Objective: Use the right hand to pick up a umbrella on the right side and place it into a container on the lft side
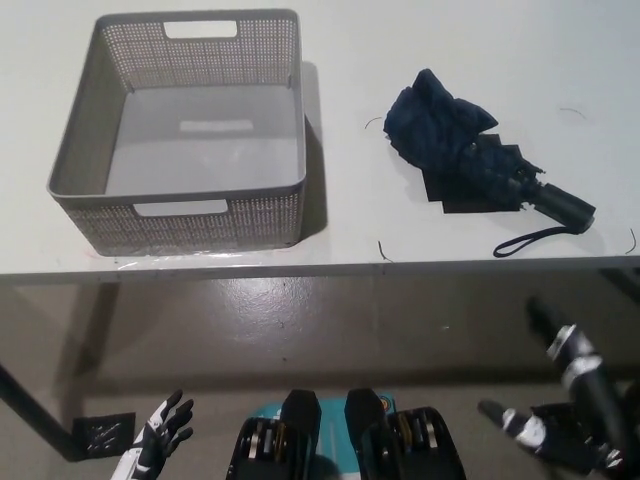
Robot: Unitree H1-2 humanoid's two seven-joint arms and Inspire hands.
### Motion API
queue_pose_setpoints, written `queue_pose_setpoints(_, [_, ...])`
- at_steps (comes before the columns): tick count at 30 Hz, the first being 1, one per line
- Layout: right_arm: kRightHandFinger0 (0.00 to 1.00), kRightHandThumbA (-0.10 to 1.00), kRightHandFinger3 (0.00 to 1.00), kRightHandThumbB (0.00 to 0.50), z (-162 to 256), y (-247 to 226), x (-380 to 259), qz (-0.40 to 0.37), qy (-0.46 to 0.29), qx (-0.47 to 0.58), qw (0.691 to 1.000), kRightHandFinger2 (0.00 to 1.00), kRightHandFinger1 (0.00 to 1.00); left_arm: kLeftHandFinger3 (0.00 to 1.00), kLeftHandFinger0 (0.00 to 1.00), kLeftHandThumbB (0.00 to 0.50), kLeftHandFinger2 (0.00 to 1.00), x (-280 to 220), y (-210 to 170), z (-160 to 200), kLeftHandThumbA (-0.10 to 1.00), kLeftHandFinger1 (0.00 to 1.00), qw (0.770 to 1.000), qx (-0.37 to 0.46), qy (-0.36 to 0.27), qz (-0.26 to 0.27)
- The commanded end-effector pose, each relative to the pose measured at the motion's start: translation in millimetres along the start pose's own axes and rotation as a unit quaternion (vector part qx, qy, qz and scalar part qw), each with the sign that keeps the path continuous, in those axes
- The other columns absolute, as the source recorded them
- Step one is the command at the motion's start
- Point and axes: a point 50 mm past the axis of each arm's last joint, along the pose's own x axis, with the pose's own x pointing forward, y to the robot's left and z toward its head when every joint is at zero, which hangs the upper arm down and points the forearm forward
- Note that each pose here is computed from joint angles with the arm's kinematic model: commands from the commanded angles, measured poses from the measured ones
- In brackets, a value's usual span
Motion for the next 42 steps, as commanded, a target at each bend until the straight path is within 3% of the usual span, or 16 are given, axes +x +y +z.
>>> queue_pose_setpoints(1, [1.00,1.00,1.00,0.407,63.1,-56.4,55.4,-0.025,-0.035,-0.200,0.979,1.00,1.00,1.00,1.00,0.038,1.00,-4.6,3.6,6.8,1.00,1.00,1.000,0.004,-0.027,-0.003])
queue_pose_setpoints(2, [1.00,1.00,1.00,0.398,66.8,-61.4,63.1,-0.025,-0.030,-0.208,0.977,1.00,1.00,1.00,1.00,0.034,1.00,-3.6,3.9,7.2,1.00,1.00,1.000,0.005,-0.028,-0.003])
queue_pose_setpoints(3, [1.00,1.00,1.00,0.313,70.8,-66.3,70.6,-0.023,-0.024,-0.213,0.976,1.00,1.00,1.00,1.00,0.034,1.00,-4.8,4.2,7.3,1.00,1.00,1.000,0.008,-0.028,-0.003])
queue_pose_setpoints(4, [1.00,1.00,1.00,0.384,77.5,-75.8,85.7,-0.015,-0.010,-0.217,0.976,1.00,1.00,1.00,1.00,0.034,1.00,-8.0,3.6,6.5,1.00,1.00,1.000,0.006,-0.024,-0.004])
queue_pose_setpoints(7, [1.00,1.00,1.00,0.402,91.4,-96.3,131.6,-0.001,0.016,-0.276,0.961,1.00,1.00,1.00,1.00,0.030,1.00,-11.3,1.5,5.3,1.00,1.00,1.000,-0.002,-0.024,-0.003])
queue_pose_setpoints(13, [1.00,1.00,1.00,0.359,87.1,-111.3,207.2,0.043,0.084,-0.281,0.955,1.00,1.00,1.00,1.00,0.025,1.00,-12.1,1.8,4.1,1.00,1.00,1.000,0.001,-0.024,-0.002])
queue_pose_setpoints(15, [1.00,1.00,1.00,0.322,79.1,-114.3,238.9,0.070,0.128,-0.275,0.950,1.00,1.00,1.00,1.00,0.028,1.00,-13.3,2.6,4.1,1.00,1.00,1.000,0.004,-0.021,-0.003])
queue_pose_setpoints(16, [1.00,1.00,1.00,0.325,75.9,-115.9,246.9,0.074,0.140,-0.278,0.947,1.00,1.00,1.00,1.00,0.031,1.00,-13.7,2.6,3.9,1.00,1.00,1.000,0.005,-0.020,-0.004])
queue_pose_setpoints(19, [1.00,1.00,1.00,0.396,60.2,-122.9,282.0,0.080,0.184,-0.298,0.933,1.00,1.00,1.00,1.00,0.032,1.00,-13.3,1.7,3.8,1.00,1.00,1.000,0.008,-0.022,-0.007])
queue_pose_setpoints(25, [1.00,0.98,1.00,0.377,49.1,-122.8,324.5,0.080,0.227,-0.306,0.921,1.00,1.00,1.00,1.00,0.032,1.00,-15.3,-0.4,4.0,1.00,1.00,1.000,-0.004,-0.020,-0.003])
queue_pose_setpoints(27, [1.00,1.00,1.00,0.407,47.8,-121.7,337.0,0.086,0.240,-0.307,0.917,1.00,1.00,1.00,1.00,0.034,1.00,-14.5,-0.6,3.1,1.00,1.00,1.000,0.003,-0.022,-0.001])
queue_pose_setpoints(40, [1.00,1.00,1.00,0.408,26.8,-97.2,365.3,0.103,0.306,-0.339,0.884,1.00,1.00,1.00,1.00,0.038,1.00,-17.5,-4.2,4.7,1.00,1.00,1.000,0.007,-0.015,-0.006])
queue_pose_setpoints(42, [1.00,1.00,1.00,0.428,19.7,-93.9,362.2,0.102,0.314,-0.338,0.881,1.00,1.00,1.00,1.00,0.036,1.00,-16.3,-5.1,4.8,1.00,1.00,1.000,0.010,-0.016,-0.009])
